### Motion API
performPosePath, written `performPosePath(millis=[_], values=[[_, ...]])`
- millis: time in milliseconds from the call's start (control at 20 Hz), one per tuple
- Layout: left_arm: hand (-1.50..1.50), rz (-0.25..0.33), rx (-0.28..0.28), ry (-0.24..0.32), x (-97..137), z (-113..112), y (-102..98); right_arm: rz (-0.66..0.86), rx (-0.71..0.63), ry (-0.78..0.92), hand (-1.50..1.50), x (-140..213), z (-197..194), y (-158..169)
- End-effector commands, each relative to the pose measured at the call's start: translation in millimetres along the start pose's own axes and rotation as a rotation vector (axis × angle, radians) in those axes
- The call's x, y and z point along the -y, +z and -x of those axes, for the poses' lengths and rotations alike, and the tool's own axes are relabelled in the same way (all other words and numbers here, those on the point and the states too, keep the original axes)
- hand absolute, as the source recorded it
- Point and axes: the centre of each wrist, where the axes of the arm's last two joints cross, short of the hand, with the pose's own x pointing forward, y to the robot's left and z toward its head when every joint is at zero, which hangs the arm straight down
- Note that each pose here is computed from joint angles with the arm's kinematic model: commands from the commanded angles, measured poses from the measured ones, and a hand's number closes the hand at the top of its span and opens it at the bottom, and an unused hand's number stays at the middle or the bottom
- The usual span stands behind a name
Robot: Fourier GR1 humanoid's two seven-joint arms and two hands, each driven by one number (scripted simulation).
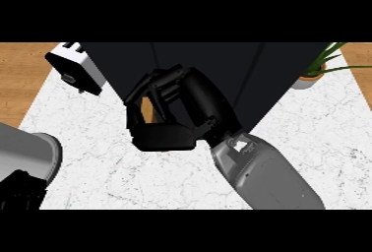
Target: Pick up the bottled water, place it into the cabinet and close the cabinet
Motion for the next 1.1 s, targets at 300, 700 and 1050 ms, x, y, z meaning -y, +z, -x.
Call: performPosePath(millis=[300,700,1050], values=[[1.50,-0.007,0.012,-0.003,-19,-8,6,0.027,-0.047,-0.023,1.50,84,42,-51],[1.50,0.027,0.007,0.010,-8,-11,-4,0.021,-0.047,0.023,1.50,106,56,-50],[1.50,0.021,0.008,0.006,-6,-7,-5,0.008,-0.027,0.016,1.50,120,55,-51]])
